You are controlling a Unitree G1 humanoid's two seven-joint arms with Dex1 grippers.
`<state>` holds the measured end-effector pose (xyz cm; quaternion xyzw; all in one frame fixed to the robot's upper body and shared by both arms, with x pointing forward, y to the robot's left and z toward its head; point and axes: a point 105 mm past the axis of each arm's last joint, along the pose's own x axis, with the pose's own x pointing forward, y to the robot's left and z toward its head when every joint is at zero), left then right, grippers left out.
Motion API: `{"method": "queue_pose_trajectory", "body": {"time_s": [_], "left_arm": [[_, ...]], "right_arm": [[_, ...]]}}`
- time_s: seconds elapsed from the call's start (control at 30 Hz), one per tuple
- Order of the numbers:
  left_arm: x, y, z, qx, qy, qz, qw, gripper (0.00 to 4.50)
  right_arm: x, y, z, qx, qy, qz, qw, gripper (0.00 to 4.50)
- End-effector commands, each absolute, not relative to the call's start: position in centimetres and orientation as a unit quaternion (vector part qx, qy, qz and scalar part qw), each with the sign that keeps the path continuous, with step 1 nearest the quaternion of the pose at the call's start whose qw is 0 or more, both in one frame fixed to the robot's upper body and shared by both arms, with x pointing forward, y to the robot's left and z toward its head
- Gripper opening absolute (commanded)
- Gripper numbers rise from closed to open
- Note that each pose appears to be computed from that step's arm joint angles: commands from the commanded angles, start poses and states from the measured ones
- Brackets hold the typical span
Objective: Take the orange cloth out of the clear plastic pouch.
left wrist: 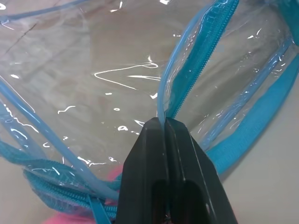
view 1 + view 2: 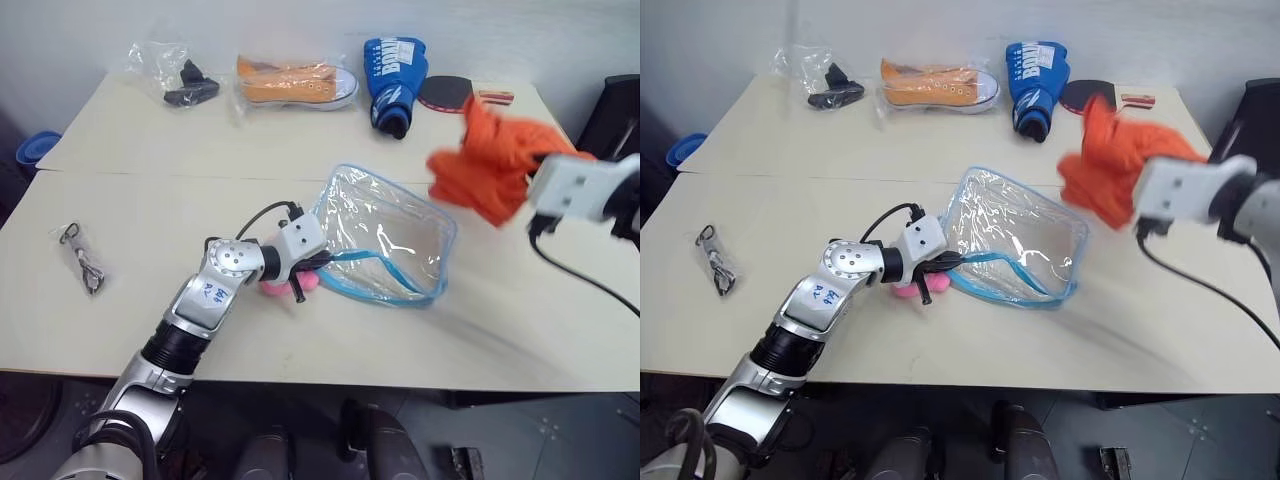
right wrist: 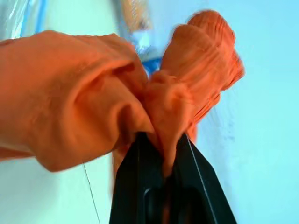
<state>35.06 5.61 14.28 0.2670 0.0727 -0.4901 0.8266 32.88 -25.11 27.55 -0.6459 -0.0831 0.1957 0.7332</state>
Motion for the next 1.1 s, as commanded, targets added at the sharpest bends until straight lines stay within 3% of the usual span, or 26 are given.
{"method": "queue_pose_trajectory", "body": {"time_s": [0.03, 0.13, 0.17, 0.27, 0.47, 0.7, 0.93, 1.1], "left_arm": [[34.2, 5.7, 14.1, 0.272, 0.078, -0.505, 0.815, 0.00], [33.8, 5.9, 14.9, 0.272, 0.076, -0.514, 0.810, 0.00], [33.8, 5.9, 15.2, 0.269, 0.074, -0.513, 0.812, 0.00], [33.5, 5.7, 15.5, 0.274, 0.073, -0.520, 0.806, 0.62], [31.9, 5.7, 15.8, 0.279, 0.076, -0.546, 0.786, 2.44], [32.8, 8.1, 16.7, 0.312, 0.075, -0.501, 0.804, 4.49], [31.7, 9.9, 19.0, 0.233, 0.074, -0.523, 0.817, 4.50], [31.3, 12.7, 21.5, 0.201, 0.071, -0.526, 0.823, 4.50]], "right_arm": [[31.5, -27.2, 23.5, -0.644, -0.057, 0.190, 0.739, 0.02], [30.4, -29.8, 17.2, -0.595, 0.016, 0.183, 0.783, 0.02], [30.2, -30.5, 16.4, -0.593, 0.027, 0.174, 0.786, 0.02], [30.3, -32.5, 16.1, -0.577, 0.047, 0.135, 0.804, 0.00], [29.9, -34.0, 14.6, -0.558, 0.075, 0.130, 0.816, 0.00], [30.5, -34.0, 14.9, -0.583, 0.063, 0.133, 0.799, 0.00], [30.3, -31.7, 16.7, -0.558, 0.032, 0.187, 0.807, 2.05], [27.4, -27.8, 16.7, -0.514, 0.036, 0.299, 0.803, 3.76]]}}
